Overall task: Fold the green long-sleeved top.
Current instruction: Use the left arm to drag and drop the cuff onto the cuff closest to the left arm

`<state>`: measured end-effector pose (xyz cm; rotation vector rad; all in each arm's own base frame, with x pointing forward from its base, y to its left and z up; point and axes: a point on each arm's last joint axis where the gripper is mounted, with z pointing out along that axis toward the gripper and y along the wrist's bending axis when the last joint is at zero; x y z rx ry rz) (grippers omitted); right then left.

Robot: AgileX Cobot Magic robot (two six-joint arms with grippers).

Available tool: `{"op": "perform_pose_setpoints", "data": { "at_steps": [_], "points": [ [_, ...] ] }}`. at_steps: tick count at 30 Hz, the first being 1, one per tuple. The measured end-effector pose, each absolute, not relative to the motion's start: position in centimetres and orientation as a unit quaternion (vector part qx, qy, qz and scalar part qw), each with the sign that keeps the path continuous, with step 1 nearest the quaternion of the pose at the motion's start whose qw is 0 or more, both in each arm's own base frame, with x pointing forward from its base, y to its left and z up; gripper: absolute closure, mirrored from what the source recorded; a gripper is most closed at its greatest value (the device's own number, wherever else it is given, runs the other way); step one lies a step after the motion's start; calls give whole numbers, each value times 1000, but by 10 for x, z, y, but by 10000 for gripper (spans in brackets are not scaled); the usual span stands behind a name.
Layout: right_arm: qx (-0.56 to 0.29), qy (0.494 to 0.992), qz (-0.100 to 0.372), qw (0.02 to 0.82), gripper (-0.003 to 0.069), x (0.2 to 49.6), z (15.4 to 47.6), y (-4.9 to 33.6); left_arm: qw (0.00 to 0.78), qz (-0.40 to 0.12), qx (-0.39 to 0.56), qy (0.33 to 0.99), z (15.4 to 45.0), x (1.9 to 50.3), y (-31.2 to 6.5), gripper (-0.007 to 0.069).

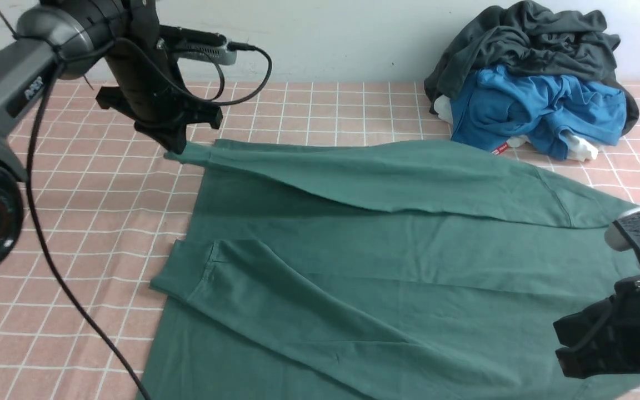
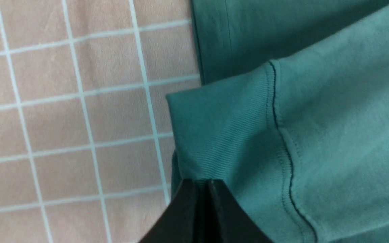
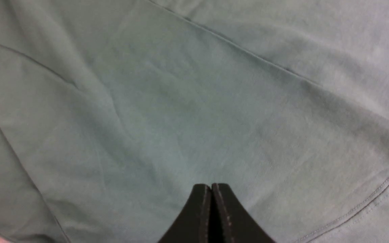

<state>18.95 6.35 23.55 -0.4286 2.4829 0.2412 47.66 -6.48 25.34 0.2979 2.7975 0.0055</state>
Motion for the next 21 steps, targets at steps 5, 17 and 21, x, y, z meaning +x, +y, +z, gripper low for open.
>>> {"op": "perform_pose_setpoints", "data": {
  "at_steps": [5, 17, 21],
  "points": [
    [-165, 935, 87, 300, 673, 189, 235, 63, 97, 1, 108, 989, 245, 433, -61, 619],
    [-166, 934, 86, 303, 673, 189, 237, 63, 22, 17, 141, 990, 207, 353, -63, 580],
    [-167, 936, 86, 298, 673, 188, 236, 63, 18, 19, 156, 987, 206, 344, -63, 466]
  ]
}}
